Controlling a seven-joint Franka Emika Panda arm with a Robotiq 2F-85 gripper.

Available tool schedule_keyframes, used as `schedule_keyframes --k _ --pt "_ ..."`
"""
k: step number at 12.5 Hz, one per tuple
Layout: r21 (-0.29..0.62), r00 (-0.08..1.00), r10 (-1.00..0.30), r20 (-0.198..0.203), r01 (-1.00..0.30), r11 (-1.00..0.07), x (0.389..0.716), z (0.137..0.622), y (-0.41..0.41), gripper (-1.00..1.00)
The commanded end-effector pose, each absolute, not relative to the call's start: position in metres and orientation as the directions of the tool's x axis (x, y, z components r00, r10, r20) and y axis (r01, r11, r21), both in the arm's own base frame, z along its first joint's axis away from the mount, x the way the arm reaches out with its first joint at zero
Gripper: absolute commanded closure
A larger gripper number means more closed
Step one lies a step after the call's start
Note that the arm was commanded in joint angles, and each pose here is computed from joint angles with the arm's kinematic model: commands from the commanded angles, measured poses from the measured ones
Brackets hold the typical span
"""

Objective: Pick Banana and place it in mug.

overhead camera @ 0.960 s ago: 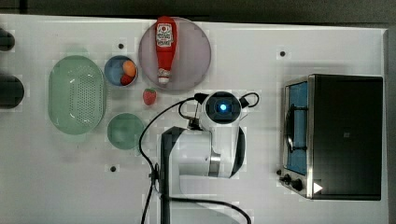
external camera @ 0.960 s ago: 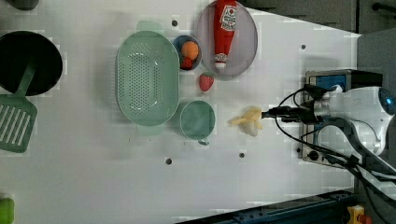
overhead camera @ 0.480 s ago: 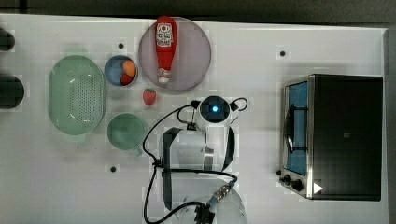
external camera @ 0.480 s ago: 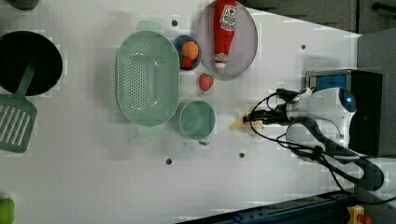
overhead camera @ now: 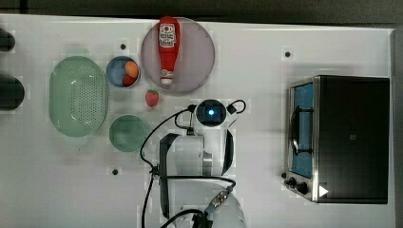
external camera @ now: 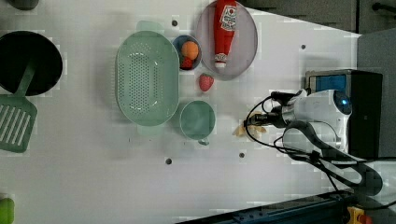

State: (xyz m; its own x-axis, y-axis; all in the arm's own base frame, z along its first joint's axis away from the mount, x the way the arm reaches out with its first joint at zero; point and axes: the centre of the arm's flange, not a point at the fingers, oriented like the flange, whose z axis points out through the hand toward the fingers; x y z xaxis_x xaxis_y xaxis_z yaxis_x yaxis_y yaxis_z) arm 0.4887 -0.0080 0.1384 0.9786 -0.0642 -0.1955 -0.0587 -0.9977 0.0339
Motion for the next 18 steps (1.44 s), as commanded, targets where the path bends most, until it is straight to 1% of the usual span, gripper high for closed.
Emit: schedule_keyframes --k 1,4,5,6,8,9,11,13,14,15,18 --pt "0.017 0.995 -0.087 -0.048 -0.086 -0.996 0.518 0.207 -0.025 0.30" --pt "0.003 0.993 -0.097 0.071 -0.098 -0.995 0.530 0.280 -0.024 0.30" --pt "-0.002 0.992 -0.094 0.085 -0.094 -0.996 0.530 0.310 -0.022 0.30" --pt "-0.004 0.994 -0.089 0.067 -0.089 -0.996 0.528 0.332 -0.019 0.30" --pt "-0.006 0.997 -0.072 0.007 -0.072 -0.997 0.522 0.376 -0.005 0.30" --pt "-0.006 0.997 -0.081 0.000 -0.081 -0.997 0.521 0.402 0.002 0.30" --pt "-0.007 0.993 -0.121 0.012 -0.121 -0.993 0.518 0.454 0.019 0.30" --pt "-0.002 0.993 -0.119 0.022 -0.119 -0.993 0.512 0.488 0.049 0.30" --pt "0.002 0.992 -0.125 0.021 -0.125 -0.992 0.508 0.497 0.068 0.30" --pt "0.009 0.983 -0.181 0.020 -0.182 -0.983 0.503 0.503 0.101 0.30" --pt "0.022 0.961 -0.275 0.002 -0.275 -0.961 0.485 0.490 0.173 0.30"
